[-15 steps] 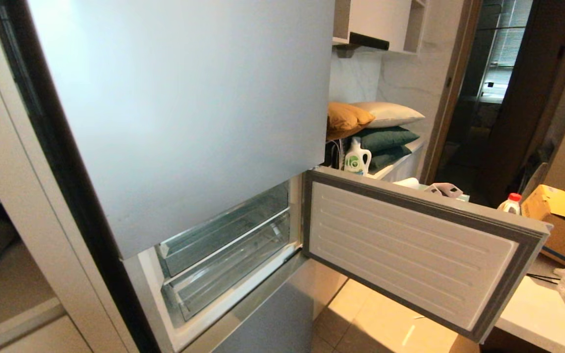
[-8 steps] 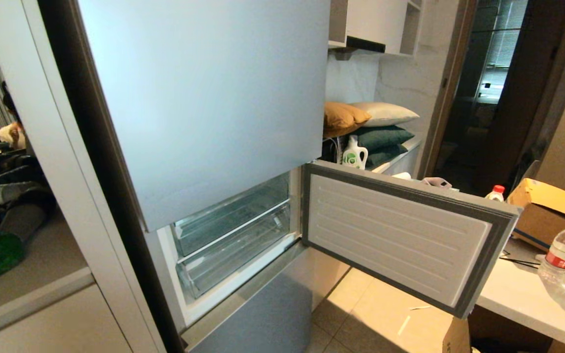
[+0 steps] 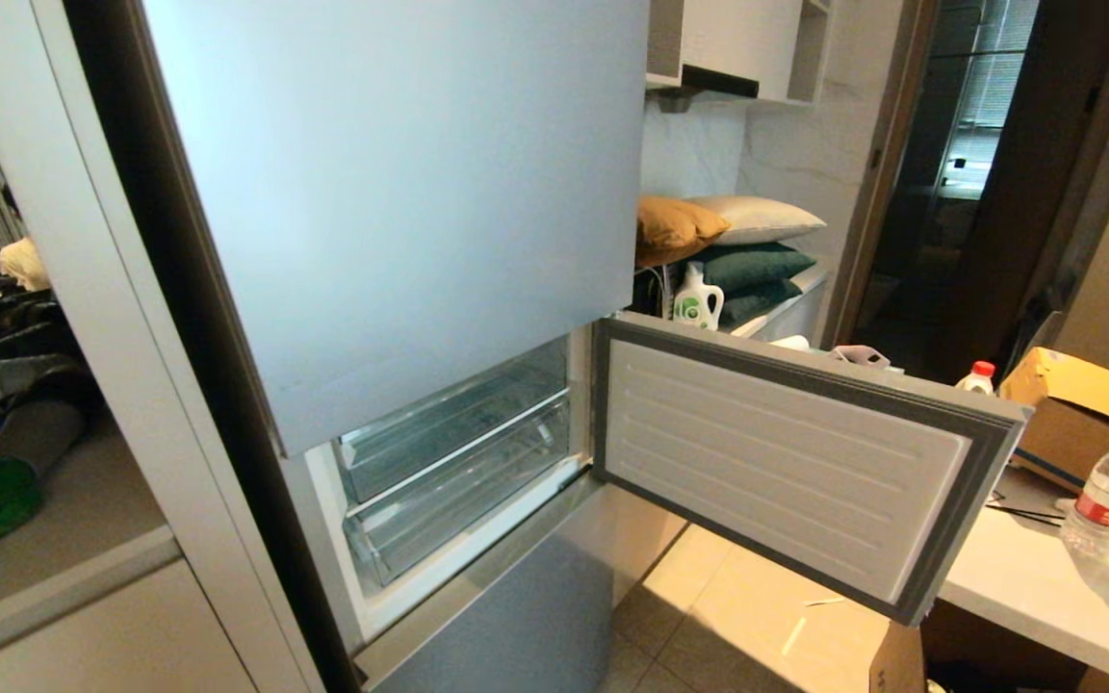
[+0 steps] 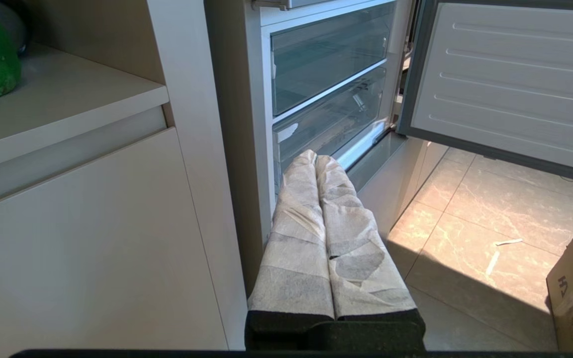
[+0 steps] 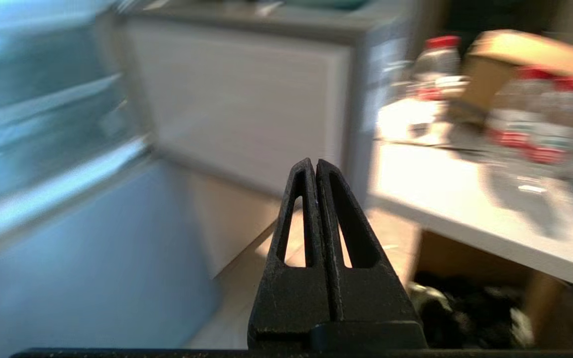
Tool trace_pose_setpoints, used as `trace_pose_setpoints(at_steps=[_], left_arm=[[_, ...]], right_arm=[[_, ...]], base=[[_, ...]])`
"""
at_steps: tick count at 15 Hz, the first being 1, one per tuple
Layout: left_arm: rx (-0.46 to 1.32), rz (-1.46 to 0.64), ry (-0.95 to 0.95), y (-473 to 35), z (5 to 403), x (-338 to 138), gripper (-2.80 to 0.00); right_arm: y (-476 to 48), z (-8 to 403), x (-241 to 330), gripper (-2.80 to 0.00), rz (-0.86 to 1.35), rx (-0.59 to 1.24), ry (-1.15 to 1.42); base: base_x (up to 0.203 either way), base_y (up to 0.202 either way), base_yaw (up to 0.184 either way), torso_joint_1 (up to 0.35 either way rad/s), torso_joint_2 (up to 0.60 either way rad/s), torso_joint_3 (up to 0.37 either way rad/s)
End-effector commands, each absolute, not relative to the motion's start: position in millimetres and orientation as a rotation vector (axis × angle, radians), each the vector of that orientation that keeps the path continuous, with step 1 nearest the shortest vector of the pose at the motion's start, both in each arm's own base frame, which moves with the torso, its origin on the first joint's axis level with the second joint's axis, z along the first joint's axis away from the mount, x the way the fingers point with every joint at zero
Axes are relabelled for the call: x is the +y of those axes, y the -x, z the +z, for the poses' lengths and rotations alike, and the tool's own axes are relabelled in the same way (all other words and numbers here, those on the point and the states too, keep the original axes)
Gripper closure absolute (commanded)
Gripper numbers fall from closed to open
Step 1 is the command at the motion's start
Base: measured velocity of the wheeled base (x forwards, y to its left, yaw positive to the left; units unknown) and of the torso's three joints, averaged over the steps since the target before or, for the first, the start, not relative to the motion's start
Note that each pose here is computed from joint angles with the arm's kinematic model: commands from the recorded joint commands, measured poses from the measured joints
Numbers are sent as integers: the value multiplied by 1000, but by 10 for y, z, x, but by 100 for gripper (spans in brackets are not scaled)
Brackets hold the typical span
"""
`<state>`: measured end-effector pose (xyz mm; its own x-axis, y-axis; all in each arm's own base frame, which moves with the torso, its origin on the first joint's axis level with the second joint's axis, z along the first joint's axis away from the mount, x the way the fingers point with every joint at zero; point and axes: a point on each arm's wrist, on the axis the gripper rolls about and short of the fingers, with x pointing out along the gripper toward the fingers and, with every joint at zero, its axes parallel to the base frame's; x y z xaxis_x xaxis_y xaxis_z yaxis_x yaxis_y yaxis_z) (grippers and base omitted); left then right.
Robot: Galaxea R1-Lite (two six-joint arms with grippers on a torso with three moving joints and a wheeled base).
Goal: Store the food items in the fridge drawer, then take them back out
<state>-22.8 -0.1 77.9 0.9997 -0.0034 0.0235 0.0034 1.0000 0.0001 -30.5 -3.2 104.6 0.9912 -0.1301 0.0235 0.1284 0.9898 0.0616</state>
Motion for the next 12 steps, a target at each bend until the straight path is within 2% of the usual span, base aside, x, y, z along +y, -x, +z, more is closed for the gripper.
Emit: trace_pose_setpoints(at_steps=[1,4,7,9,12], left_arm=[[-14,-3,0,220,750,-1,0],[-14,-3,0,220,750,-1,0],[-14,-3,0,220,750,-1,0],[-14,-5,0,220,750,0,0],[-14,-4,0,220,750,0,0]], right_arm=[[227,1477,-45,0,-209,5,-101],[-187,1961,-64,0,-311,106,-202],[-847,2226,-327,0,-497,151,-293],[-1112,2235,-840,0,-662,125,-363],[-1289,1985,-1595,0,-730,136,-448]], base=[[0,0,0,0,0,0],[0,0,0,0,0,0],[0,0,0,0,0,0],[0,0,0,0,0,0],[0,0,0,0,0,0]])
